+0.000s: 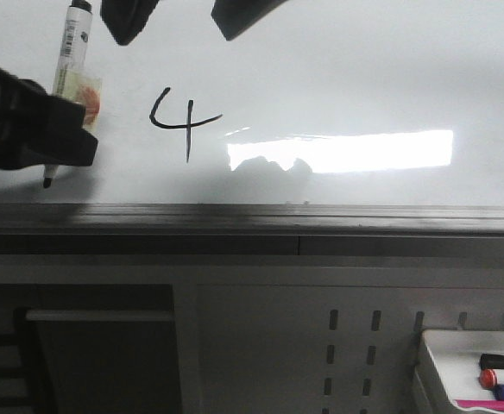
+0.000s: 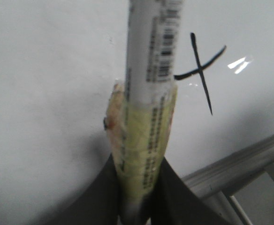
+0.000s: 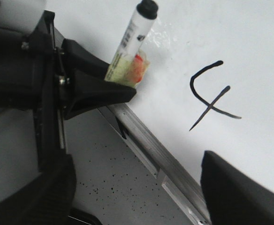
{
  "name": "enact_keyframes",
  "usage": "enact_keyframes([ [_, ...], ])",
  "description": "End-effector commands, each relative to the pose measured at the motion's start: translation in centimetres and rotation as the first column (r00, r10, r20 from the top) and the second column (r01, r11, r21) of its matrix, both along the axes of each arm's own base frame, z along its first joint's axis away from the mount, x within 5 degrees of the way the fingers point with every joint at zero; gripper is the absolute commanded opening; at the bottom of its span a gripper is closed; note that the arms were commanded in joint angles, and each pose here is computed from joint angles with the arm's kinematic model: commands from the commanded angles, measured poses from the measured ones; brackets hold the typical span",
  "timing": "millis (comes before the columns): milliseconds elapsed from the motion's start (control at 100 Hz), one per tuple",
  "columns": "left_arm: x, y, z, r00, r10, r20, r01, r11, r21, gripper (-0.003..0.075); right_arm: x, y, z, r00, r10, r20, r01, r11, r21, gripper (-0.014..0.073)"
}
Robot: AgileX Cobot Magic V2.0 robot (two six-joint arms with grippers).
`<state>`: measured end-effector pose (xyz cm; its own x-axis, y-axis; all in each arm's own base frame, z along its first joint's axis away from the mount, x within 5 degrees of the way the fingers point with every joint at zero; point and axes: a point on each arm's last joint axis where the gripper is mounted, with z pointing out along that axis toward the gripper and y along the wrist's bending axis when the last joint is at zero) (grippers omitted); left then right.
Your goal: Write number 4 on whiteboard
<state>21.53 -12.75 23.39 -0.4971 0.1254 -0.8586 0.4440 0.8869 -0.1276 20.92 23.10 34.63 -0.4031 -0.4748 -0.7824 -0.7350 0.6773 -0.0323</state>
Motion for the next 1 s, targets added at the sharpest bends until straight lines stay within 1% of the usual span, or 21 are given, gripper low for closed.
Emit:
enact_keyframes([
  [0, 1.2, -0.4, 2.8, 0.998, 0.055, 0.017, -0.053, 0.994, -0.098, -0.0020, -0.3, -0.7, 3.0, 0.994, -0.001, 0.105, -0.008, 0.996, 0.090, 0.0473],
  [110, 2.1, -0.5, 3.6, 0.996, 0.093, -0.005, -0.093, 0.986, -0.138, -0.0020, -0.3, -0.7, 3.1, 0.994, -0.001, 0.108, -0.008, 0.996, 0.090, 0.0470],
  [160, 2.6, -0.2, 3.5, 0.990, 0.131, -0.052, -0.138, 0.977, -0.163, -0.0020, -0.3, -0.7, 3.1, 0.994, -0.001, 0.106, -0.008, 0.996, 0.088, 0.0470],
  [240, 3.3, 0.5, 3.0, 0.964, 0.202, -0.174, -0.236, 0.951, -0.202, -0.0020, -0.4, -0.8, 3.0, 0.995, -0.001, 0.097, -0.006, 0.997, 0.078, 0.0470],
  [340, 3.9, 1.4, 2.1, 0.937, 0.245, -0.248, -0.293, 0.939, -0.178, -0.0019, -0.4, -0.8, 2.9, 0.996, -0.002, 0.087, -0.004, 0.998, 0.066, 0.0470],
  [390, 4.1, 1.8, 1.9, 0.933, 0.255, -0.254, -0.302, 0.939, -0.167, -0.0014, -0.4, -0.8, 2.9, 0.996, -0.002, 0.087, -0.004, 0.998, 0.066, 0.0470],
  [440, 4.1, 1.8, 1.9, 0.935, 0.251, -0.248, -0.295, 0.943, -0.157, 0.0019, -0.4, -0.8, 2.9, 0.996, -0.002, 0.089, -0.005, 0.998, 0.069, 0.0470],
  [490, 4.1, 1.8, 2.0, 0.943, 0.239, -0.230, -0.276, 0.951, -0.143, 0.0090, -0.4, -0.8, 2.9, 0.996, -0.002, 0.092, -0.005, 0.997, 0.072, 0.0470],
  [540, 4.0, 1.6, 2.1, 0.949, 0.231, -0.216, -0.265, 0.953, -0.144, 0.0195, -0.4, -0.8, 3.0, 0.995, -0.001, 0.095, -0.006, 0.997, 0.075, 0.0470],
  [560, 4.0, 1.7, 2.2, 0.949, 0.232, -0.212, -0.265, 0.953, -0.146, 0.0267, -0.4, -0.8, 3.0, 0.995, -0.001, 0.098, -0.006, 0.997, 0.075, 0.0470],
  [580, 4.1, 1.7, 2.2, 0.949, 0.233, -0.211, -0.266, 0.952, -0.149, 0.0303, -0.4, -0.8, 3.0, 0.995, -0.001, 0.098, -0.006, 0.997, 0.075, 0.0470],
  [590, 4.1, 1.7, 2.2, 0.949, 0.233, -0.211, -0.266, 0.952, -0.149, 0.0340, -0.4, -0.8, 3.0, 0.995, -0.001, 0.099, -0.006, 0.997, 0.077, 0.0470],
  [610, 4.0, 1.7, 2.3, 0.950, 0.234, -0.209, -0.268, 0.951, -0.152, 0.0375, -0.4, -0.8, 3.0, 0.995, -0.001, 0.100, -0.006, 0.997, 0.076, 0.0470],
  [630, 4.0, 1.7, 2.3, 0.950, 0.234, -0.209, -0.268, 0.951, -0.152, 0.0440, -0.4, -0.9, 3.1, 0.995, -0.001, 0.102, -0.006, 0.997, 0.077, 0.0470],
  [650, 4.0, 1.7, 2.3, 0.950, 0.234, -0.209, -0.268, 0.951, -0.152, 0.0482, -0.5, -0.9, 3.2, 0.995, -0.002, 0.103, -0.007, 0.997, 0.079, 0.0470],
  [700, 4.0, 1.7, 2.3, 0.950, 0.234, -0.208, -0.267, 0.951, -0.153, 0.0547, -0.5, -1.0, 3.3, 0.994, -0.002, 0.110, -0.007, 0.997, 0.079, 0.0470],
  [720, 4.0, 1.7, 2.3, 0.950, 0.233, -0.207, -0.267, 0.951, -0.154, 0.0560, -0.6, -1.0, 3.4, 0.993, -0.002, 0.114, -0.008, 0.997, 0.081, 0.0470],
  [760, 4.0, 1.7, 2.5, 0.951, 0.233, -0.203, -0.267, 0.951, -0.157, 0.0561, -0.6, -1.2, 3.5, 0.992, -0.001, 0.127, -0.009, 0.997, 0.076, 0.0470],
  [880, 3.3, 2.0, 3.7, 0.961, 0.225, -0.164, -0.252, 0.952, -0.172, 0.0519, -0.9, -1.8, 4.3, 0.985, 0.000, 0.172, -0.012, 0.998, 0.067, 0.0462],
  [930, 2.8, 2.2, 4.6, 0.968, 0.216, -0.130, -0.237, 0.955, -0.176, 0.0495, -1.1, -2.2, 4.6, 0.982, 0.000, 0.189, -0.011, 0.998, 0.058, 0.0429],
  [990, 1.9, 2.6, 5.9, 0.976, 0.203, -0.081, -0.215, 0.960, -0.180, 0.0461, -1.5, -2.7, 5.0, 0.979, -0.002, 0.202, -0.009, 0.998, 0.055, 0.0333],
])
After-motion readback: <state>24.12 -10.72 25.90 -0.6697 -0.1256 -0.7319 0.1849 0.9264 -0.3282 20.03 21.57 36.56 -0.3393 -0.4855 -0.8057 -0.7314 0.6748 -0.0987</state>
